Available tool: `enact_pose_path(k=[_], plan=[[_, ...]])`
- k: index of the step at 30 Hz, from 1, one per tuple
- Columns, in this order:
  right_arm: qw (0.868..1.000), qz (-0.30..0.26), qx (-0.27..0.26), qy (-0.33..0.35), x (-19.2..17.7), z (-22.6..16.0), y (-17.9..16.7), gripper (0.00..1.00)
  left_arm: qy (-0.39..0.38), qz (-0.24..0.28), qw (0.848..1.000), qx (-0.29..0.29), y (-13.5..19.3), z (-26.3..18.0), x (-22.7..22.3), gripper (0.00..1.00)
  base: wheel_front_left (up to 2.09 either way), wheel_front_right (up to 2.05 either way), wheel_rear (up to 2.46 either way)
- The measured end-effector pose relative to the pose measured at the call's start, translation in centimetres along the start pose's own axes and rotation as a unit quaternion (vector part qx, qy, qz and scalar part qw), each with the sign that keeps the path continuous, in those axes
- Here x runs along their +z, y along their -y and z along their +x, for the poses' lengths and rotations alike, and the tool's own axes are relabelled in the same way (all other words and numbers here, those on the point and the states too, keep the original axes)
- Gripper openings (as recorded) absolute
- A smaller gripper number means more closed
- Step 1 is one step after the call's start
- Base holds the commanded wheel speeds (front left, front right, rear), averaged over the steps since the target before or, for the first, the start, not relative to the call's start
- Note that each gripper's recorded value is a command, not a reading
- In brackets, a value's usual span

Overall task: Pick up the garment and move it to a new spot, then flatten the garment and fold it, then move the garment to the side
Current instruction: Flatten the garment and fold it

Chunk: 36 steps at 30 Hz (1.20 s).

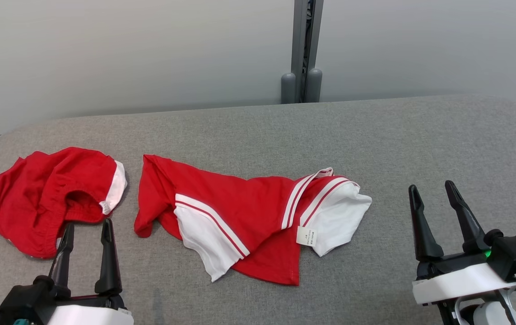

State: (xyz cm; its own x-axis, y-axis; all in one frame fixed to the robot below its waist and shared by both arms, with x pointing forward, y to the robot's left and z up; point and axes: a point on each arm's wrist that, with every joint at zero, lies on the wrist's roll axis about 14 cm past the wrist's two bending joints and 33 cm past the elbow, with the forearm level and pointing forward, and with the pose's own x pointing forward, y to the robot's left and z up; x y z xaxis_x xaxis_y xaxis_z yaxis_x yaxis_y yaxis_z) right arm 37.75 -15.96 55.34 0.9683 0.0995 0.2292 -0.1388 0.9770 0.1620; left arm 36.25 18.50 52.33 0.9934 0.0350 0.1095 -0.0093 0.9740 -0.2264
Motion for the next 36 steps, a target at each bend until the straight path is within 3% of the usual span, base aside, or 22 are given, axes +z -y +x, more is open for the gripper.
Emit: enact_pose_path(k=[26,36], plan=[[1.0,-0.001,0.011,-0.015,-1.0,0.2,-0.7,1.0,-0.009,-0.002,1.0,-0.011,0.1,0.0,-1.4,1.0,0.0,0.0,0.0],[0.995,-0.029,0.081,-0.047,-3.0,0.5,-4.2,1.0,-0.007,-0.004,1.0,-0.01,-0.1,-0.1,-1.3,1.0,0.0,0.0,0.0]])
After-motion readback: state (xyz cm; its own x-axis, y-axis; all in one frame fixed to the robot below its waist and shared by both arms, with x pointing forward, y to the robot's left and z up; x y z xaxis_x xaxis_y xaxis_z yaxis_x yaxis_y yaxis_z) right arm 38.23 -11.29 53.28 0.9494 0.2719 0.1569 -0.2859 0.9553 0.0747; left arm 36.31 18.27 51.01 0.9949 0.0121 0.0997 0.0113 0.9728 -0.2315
